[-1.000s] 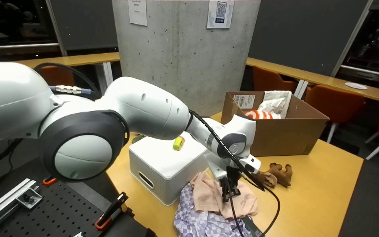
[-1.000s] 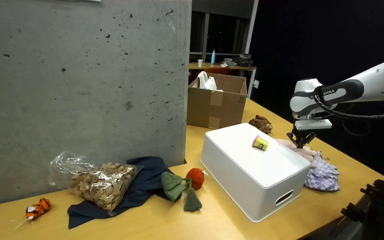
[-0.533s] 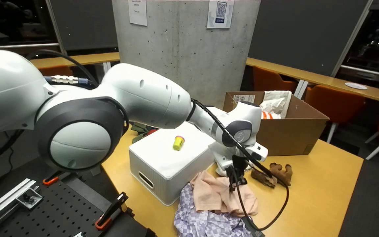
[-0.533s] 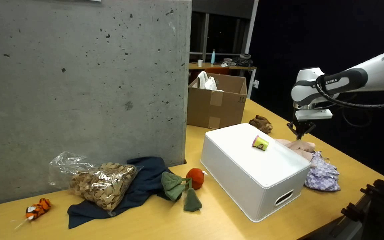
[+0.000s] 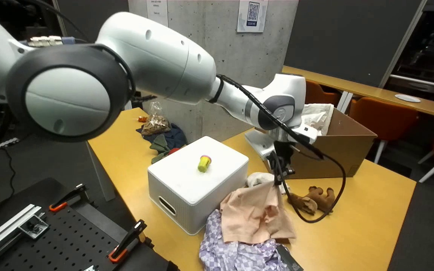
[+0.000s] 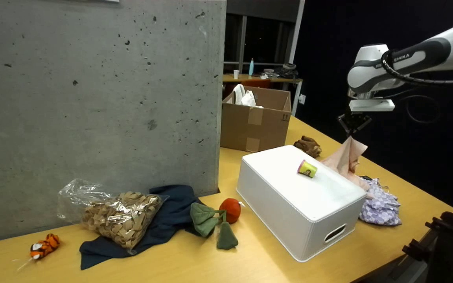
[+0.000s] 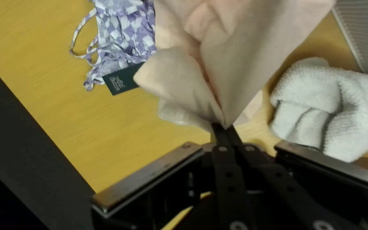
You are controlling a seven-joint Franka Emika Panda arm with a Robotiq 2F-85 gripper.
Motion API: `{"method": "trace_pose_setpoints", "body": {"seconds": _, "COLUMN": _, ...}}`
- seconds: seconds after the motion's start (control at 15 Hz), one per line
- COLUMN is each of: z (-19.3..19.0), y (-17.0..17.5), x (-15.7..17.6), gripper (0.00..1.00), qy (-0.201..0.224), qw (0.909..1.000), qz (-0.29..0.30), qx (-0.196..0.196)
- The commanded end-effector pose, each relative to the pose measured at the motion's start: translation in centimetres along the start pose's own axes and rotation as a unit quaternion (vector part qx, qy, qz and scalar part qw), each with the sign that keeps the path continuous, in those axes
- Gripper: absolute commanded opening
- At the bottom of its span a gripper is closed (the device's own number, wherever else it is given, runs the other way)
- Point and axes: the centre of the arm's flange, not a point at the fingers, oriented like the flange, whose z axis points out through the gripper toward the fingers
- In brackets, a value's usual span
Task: Cover the yellow container with the pink shirt and pick it up, place the yellow container back on the tub and the tshirt back
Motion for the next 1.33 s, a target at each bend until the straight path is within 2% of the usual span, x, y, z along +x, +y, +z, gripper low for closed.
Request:
{"method": "trace_pose_setpoints", "body": {"seconds": 0.0, "z": -6.9, "y": -0.1, "x": -5.4, "gripper": 0.00, "qy": 0.039, "qw": 0.9991, "qz": -0.014, "qx": 0.006}}
{"method": "trace_pose_setpoints", "body": {"seconds": 0.27, "z": -12.5, "y": -4.0, "x": -7.9, "gripper": 0.00, "qy": 0.066, "qw": 0.9965, "qz": -0.048, "qx": 0.020}}
{"method": "trace_pose_setpoints", "body": {"seconds": 0.6, "z": -17.2, "y": -9.8, "x": -14.3, "gripper": 0.00, "qy": 0.076, "qw": 0.9897, "qz": -0.121, "qx": 0.004}}
{"method": "trace_pose_setpoints", "body": {"seconds": 1.07, "z": -20.5, "y": -16.9, "x": -28.1, "gripper": 0.00, "qy": 0.091, "qw": 0.9693, "qz": -0.219, "qx": -0.065}}
{"method": "trace_pose_setpoints", "body": {"seconds": 1.27, "z": -21.6, "y": -20.5, "x": -35.2, "gripper": 0.00, "qy": 0.086, "qw": 0.9591, "qz": -0.260, "qx": -0.072}}
